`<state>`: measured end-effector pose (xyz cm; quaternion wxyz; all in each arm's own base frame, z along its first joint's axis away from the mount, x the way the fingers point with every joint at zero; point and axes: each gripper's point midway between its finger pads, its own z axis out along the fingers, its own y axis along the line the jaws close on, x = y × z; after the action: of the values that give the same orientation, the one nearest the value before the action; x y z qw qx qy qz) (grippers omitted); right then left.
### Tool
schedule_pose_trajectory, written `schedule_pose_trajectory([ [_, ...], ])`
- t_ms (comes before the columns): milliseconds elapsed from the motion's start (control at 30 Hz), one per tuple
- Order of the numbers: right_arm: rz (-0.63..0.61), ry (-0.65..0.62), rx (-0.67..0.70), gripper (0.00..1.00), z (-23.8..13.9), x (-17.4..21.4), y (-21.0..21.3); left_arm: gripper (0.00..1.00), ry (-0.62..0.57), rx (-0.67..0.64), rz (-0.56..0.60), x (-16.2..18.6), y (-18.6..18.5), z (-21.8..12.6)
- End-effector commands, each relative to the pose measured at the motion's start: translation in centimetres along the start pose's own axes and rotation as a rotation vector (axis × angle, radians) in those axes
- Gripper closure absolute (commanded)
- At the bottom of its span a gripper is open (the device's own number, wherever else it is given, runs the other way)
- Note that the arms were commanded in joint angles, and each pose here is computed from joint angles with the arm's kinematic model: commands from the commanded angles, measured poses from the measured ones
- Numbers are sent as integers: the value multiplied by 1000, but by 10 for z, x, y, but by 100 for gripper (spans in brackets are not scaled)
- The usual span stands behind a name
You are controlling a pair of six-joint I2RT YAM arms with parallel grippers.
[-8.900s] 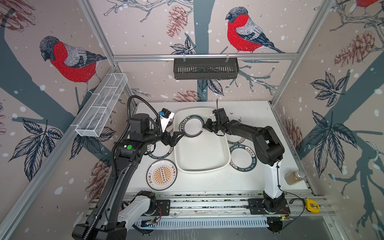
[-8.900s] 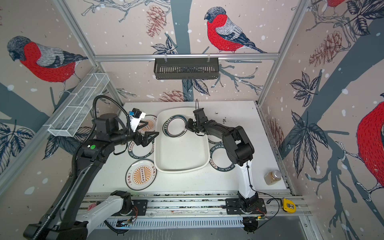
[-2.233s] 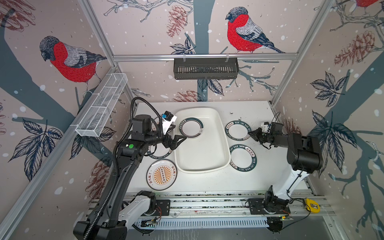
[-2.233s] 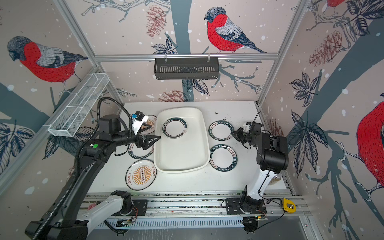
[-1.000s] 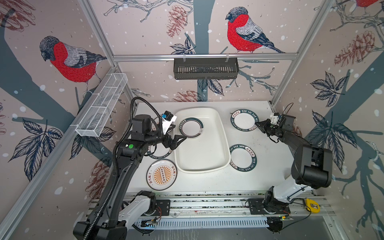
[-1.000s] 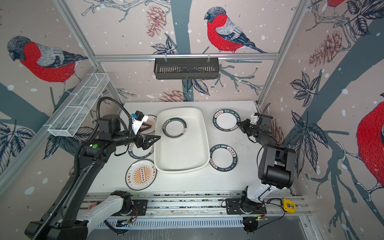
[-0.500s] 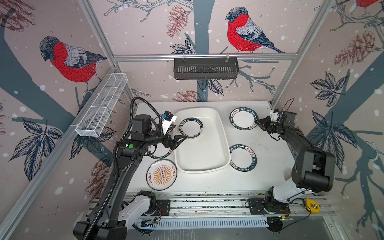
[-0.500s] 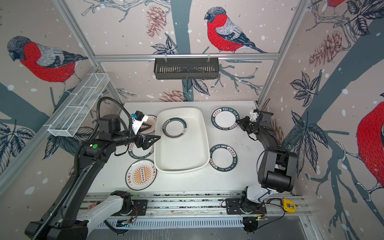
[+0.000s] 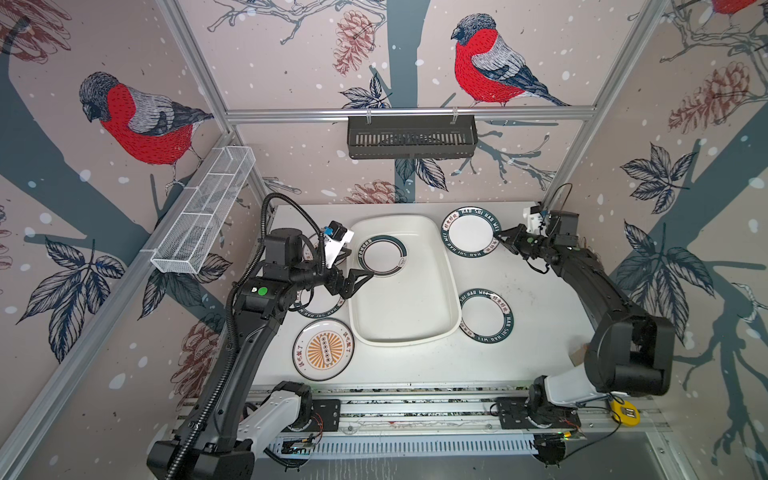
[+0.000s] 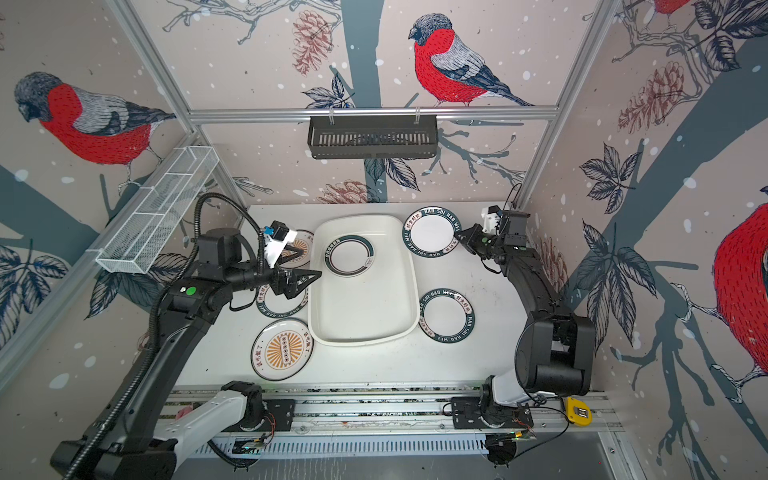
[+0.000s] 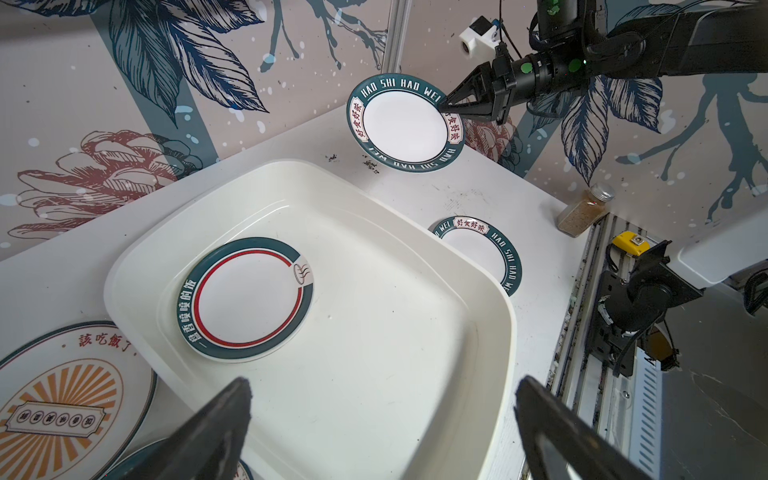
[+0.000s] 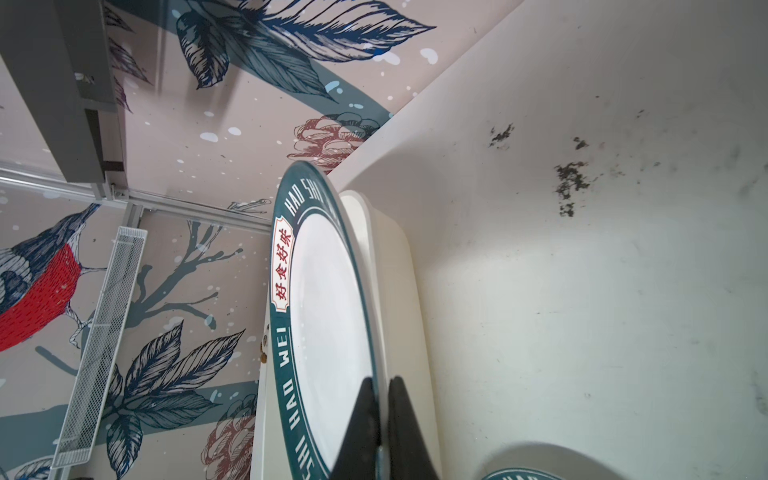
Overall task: Place the plates into the plastic bin on the countertop
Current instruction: 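Lift the green plate off the table with the right gripper, then carry the green plate over the white bin with the right gripper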
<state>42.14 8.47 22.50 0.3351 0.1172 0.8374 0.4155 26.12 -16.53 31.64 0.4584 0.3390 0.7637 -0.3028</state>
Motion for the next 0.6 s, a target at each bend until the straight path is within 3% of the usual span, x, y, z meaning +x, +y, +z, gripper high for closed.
schedule_pose_trajectory([
  [0, -44, -5, -21, 98, 3, 0, 19, 2, -15, 12, 14, -4, -2, -1],
  [567, -110, 84, -107, 98, 46, 43, 84, 2, -17, 12, 11, -6, -2, -1],
])
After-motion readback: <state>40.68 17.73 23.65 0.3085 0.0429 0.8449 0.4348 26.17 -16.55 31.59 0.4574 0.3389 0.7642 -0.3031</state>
